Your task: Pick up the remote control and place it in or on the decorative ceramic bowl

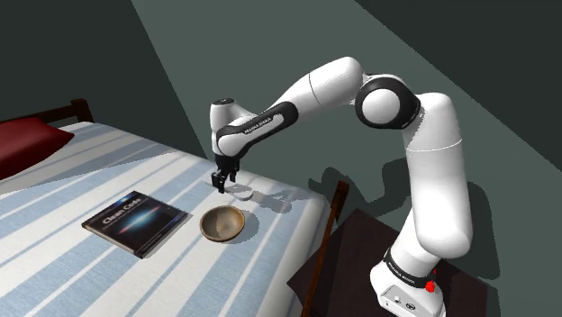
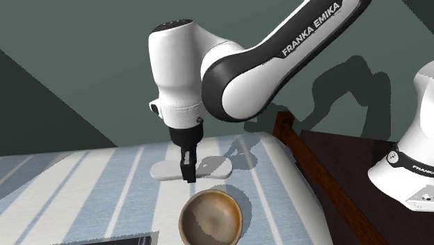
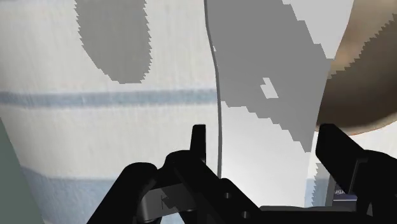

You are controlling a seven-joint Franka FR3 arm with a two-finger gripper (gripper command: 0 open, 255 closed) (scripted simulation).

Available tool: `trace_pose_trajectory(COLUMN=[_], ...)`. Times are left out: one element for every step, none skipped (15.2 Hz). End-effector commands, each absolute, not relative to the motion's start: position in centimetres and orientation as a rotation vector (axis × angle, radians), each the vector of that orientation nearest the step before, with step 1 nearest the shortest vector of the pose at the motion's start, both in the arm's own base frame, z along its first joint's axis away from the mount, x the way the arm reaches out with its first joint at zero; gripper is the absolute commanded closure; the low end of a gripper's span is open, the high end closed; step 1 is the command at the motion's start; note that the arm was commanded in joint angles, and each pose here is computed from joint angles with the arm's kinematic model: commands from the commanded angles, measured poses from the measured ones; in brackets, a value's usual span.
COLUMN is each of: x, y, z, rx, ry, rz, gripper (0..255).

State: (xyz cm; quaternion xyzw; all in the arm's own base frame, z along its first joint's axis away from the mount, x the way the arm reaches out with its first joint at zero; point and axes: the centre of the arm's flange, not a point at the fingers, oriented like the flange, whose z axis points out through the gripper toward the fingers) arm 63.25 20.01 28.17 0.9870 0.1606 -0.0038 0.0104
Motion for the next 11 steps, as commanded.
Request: trace_pose_trajectory(x=[61.4, 60.4, 59.5, 58.5, 57.6, 56.7, 55.8, 55.8, 55.8, 55.8, 55.8], y=[21.9, 22.9, 23.8, 24.7, 25.6, 26.5, 27.3, 27.3, 27.3, 27.3, 27.3], z=[28.4, 28.5, 28.5, 28.6, 28.6, 28.7, 28.7, 28.2, 27.6, 27.1, 26.6], rx=[3.080, 3.080, 3.080, 3.080, 3.080, 3.080, 3.080, 3.080, 3.080, 3.080, 3.080], ry=[0.500, 0.500, 0.500, 0.500, 0.500, 0.500, 0.500, 0.500, 0.500, 0.500, 0.500], rz=[-0.011, -0.011, -0.011, -0.011, -0.011, -0.011, -0.011, -0.011, -0.011, -0.011, -0.011], gripper=[255, 255, 255, 255, 255, 255, 255, 255, 255, 255, 255])
